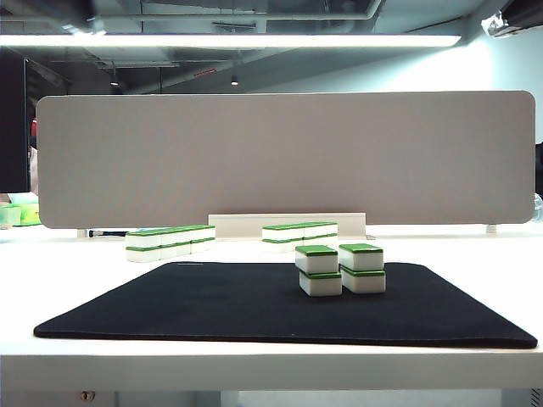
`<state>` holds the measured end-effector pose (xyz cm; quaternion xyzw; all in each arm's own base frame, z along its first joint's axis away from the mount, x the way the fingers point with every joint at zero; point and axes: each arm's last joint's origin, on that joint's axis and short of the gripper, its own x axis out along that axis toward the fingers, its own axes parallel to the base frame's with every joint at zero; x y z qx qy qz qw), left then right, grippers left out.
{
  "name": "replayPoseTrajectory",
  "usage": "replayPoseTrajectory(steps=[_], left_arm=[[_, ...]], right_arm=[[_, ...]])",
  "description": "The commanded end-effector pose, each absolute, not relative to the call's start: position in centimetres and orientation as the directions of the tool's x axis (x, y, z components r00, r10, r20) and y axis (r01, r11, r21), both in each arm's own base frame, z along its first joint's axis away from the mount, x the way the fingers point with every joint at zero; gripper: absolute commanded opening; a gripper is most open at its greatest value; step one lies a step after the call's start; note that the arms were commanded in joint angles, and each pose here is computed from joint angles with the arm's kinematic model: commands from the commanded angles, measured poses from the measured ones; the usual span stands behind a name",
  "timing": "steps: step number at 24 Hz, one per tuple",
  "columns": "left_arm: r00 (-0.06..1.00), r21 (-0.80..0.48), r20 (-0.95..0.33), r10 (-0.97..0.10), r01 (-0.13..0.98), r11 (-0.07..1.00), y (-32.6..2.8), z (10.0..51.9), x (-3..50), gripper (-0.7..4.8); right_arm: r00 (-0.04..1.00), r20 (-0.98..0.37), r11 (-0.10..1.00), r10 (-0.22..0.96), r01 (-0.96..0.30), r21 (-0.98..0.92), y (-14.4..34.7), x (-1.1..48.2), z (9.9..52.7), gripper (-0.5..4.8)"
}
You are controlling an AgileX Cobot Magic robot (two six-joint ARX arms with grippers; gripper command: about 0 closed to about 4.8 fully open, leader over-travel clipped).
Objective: Take a mahjong tile from the mahjong wall and then place it on the table close to you.
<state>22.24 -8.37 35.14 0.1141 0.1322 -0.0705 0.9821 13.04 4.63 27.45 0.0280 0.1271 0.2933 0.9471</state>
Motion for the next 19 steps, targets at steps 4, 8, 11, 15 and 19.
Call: replayPoseTrajectory(steps=[4, 8, 11, 15, 19], left_arm=[[0.964, 0.139, -0.267, -0.021, 0.060, 0.989, -5.1, 31.8, 19.3, 0.49], [0.969, 0.097, -0.243, 0.041, -0.017, 0.995, -3.2, 29.0, 17.1, 0.49], [0.973, 0.018, -0.206, 0.099, -0.097, 0.995, -1.8, 25.9, 14.9, 0.49], [0.973, -0.026, -0.178, 0.143, -0.150, 0.988, -0.6, 22.5, 12.7, 0.49], [0.981, -0.088, -0.161, 0.110, -0.125, 0.988, 0.4, 19.1, 11.2, 0.49]], right_arm=[[0.800, -0.202, 0.825, 0.565, -0.553, 0.118, 4.6, 13.0, 27.8, -0.01], [0.799, -0.202, 0.824, 0.566, -0.554, 0.118, 4.6, 13.0, 27.8, -0.01], [0.800, -0.202, 0.825, 0.565, -0.553, 0.118, 4.6, 13.0, 27.8, -0.01], [0.798, -0.202, 0.823, 0.567, -0.555, 0.118, 4.7, 13.0, 27.8, -0.01], [0.798, -0.202, 0.823, 0.568, -0.555, 0.118, 4.7, 13.0, 27.8, -0.01]])
